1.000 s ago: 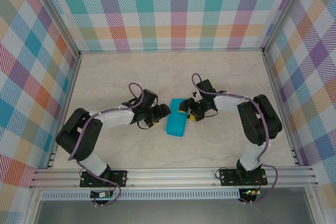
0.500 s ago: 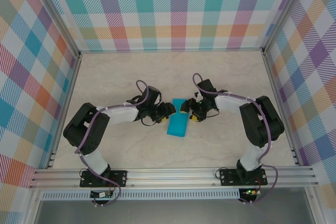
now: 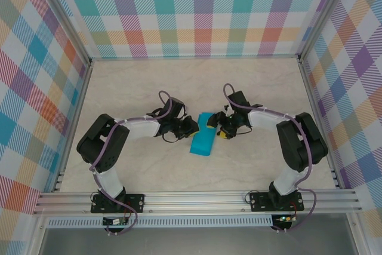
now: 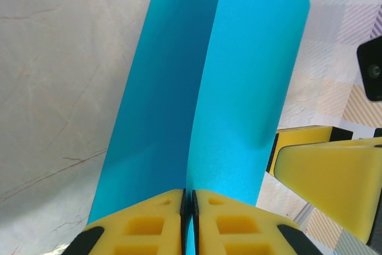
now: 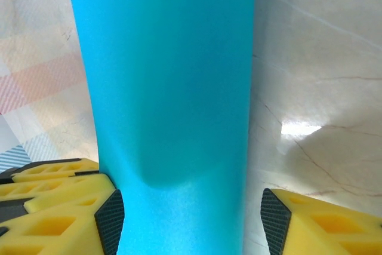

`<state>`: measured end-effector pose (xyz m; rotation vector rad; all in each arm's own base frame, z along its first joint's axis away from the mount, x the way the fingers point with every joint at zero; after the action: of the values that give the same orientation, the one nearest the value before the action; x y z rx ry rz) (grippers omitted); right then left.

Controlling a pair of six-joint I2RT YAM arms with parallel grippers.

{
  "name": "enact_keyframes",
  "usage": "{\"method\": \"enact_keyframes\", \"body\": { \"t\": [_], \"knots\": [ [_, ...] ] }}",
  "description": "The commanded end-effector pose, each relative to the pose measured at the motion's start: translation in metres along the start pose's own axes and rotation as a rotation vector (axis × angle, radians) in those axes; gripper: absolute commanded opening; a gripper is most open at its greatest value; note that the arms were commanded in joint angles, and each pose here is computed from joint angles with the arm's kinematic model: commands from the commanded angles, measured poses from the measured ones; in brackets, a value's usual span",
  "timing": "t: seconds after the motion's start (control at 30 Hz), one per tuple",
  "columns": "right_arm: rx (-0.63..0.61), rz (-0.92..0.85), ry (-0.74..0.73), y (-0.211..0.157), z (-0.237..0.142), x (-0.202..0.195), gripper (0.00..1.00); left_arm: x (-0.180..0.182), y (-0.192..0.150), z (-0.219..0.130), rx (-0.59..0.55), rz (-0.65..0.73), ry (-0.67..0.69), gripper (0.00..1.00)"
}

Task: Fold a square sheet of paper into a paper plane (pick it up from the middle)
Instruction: Fold the square sheet of paper in half at the center of the table.

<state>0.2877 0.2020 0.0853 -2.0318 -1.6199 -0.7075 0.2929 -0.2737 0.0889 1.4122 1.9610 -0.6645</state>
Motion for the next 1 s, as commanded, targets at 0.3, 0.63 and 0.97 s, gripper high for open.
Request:
{"method": "enact_keyframes", "body": {
  "t": [0.3,0.63,0.97],
  "knots": [
    [0.034,0.016,0.085,-0.01,-0.004,-0.001,0.59,0.002,0.004,0.0,-0.072,-0.065,-0.03,0.12],
    [0.051,0.012,0.074,-0.014,0.002,-0.007,0.51,0.007,0.0,-0.001,-0.092,-0.076,-0.021,0.12],
    [0.073,-0.012,0.107,-0.019,0.007,-0.004,0.53,0.005,-0.003,0.001,-0.082,-0.067,-0.022,0.12]
  ]
}}
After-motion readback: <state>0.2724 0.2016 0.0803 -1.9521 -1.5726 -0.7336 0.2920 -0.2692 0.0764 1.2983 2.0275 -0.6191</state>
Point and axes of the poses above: each hand's point on the last joint's axis, 136 mm out from that joint toward the fingers, its own z axis out along the fingers, its own x axis along the line the jaws close on, y = z × x, the point moved 5 cm from there along -z, back along the fingers, and after that the axes turned 6 degrees about -z, right-handed, at the moved point
